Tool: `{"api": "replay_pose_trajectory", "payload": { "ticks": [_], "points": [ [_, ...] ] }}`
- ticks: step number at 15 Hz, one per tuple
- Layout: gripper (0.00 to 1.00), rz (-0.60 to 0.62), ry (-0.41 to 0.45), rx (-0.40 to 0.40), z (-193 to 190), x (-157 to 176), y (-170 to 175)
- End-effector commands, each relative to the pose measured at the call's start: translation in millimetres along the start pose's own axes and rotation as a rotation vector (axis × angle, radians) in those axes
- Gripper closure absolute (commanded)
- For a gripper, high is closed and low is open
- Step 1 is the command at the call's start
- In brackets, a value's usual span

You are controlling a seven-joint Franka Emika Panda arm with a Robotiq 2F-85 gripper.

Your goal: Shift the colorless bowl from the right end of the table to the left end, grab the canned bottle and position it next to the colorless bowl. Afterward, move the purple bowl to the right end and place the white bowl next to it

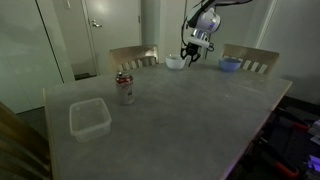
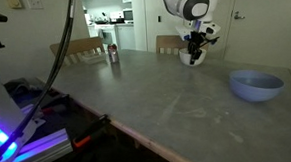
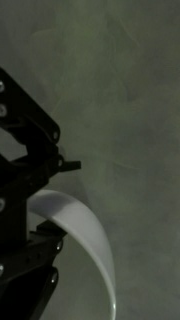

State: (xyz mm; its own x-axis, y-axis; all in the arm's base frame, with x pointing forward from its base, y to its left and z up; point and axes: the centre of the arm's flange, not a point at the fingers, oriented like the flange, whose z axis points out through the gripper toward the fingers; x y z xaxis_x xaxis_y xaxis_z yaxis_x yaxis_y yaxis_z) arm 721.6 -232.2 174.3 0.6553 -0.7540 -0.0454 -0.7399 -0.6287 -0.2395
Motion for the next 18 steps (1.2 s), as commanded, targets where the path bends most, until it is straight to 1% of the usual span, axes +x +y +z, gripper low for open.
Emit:
{"api": "replay_pose_trajectory", "payload": {
  "ticks": [1,3,4,6,7,10,18],
  "points": [
    [0.82,-0.012,-0.009,0.003,-0.3,-2.6,7.5],
    [0.96,-0.018,0.000,0.003,-3.0,-1.7,7.4],
    [1.00,-0.018,0.003,0.004,-3.5,-1.3,7.4],
    [1.00,-0.019,0.007,0.001,-5.3,0.6,9.9],
    [0.98,-0.020,0.011,0.002,-6.5,1.5,10.5],
    [0.98,-0.009,0.025,-0.002,-12.4,7.1,16.9],
    [0.98,0.029,0.092,-0.045,-37.3,28.2,49.6]
  ]
}}
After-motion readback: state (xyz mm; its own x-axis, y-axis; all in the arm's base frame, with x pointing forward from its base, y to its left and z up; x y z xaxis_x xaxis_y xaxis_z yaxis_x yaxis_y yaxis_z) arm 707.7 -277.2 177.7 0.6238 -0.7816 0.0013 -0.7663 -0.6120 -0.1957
